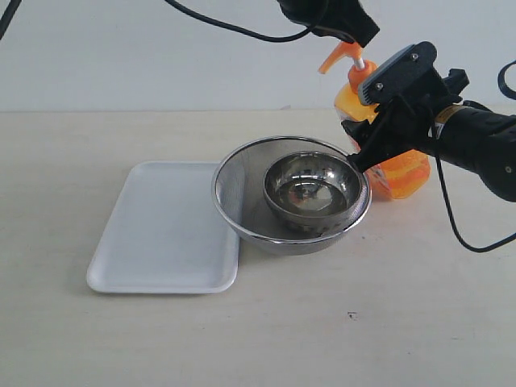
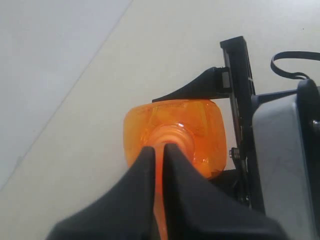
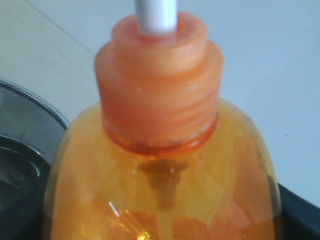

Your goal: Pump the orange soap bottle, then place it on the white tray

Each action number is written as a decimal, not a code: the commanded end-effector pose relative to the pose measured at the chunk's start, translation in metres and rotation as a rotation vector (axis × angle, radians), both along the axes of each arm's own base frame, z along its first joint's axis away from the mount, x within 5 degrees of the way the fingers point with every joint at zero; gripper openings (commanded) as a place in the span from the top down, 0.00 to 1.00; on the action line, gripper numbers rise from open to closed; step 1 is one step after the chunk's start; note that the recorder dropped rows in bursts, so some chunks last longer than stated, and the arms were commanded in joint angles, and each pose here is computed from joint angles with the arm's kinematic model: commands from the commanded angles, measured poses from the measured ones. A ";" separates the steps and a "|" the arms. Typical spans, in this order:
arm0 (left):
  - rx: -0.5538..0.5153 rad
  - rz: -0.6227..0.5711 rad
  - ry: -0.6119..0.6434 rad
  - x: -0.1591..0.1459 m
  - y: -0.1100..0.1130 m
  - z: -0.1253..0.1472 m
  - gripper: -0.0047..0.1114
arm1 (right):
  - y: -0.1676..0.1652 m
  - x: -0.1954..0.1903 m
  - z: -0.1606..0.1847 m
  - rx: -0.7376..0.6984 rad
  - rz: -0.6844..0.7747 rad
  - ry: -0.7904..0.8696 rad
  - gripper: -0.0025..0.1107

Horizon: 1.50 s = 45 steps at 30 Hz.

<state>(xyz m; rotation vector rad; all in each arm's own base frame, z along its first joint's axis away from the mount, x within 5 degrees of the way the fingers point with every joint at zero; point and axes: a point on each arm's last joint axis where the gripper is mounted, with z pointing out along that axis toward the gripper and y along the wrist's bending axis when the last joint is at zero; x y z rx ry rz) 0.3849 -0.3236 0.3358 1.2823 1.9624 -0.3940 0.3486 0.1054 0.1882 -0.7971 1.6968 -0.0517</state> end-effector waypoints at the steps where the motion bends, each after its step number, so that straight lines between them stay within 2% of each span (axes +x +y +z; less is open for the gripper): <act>1: 0.100 -0.020 0.104 0.002 -0.003 -0.035 0.92 | 0.002 0.001 0.012 0.045 0.006 -0.050 0.98; 10: 0.089 -0.015 0.091 0.003 -0.004 -0.034 0.92 | 0.002 0.001 0.012 0.043 0.005 -0.046 0.98; 18: -0.014 0.004 -0.047 -0.009 0.007 0.022 0.92 | 0.002 0.001 0.012 0.043 0.005 -0.046 0.98; 30: 0.001 0.108 -0.246 -0.039 0.049 0.101 0.92 | 0.002 0.001 0.012 0.043 0.005 -0.046 0.98; 36: 0.000 0.172 -0.289 -0.055 0.069 0.130 0.92 | 0.002 0.001 0.012 0.044 0.006 -0.049 0.98; 45: 0.048 0.252 -0.302 -0.078 0.098 0.156 0.92 | 0.002 0.001 0.013 0.047 0.007 -0.055 0.98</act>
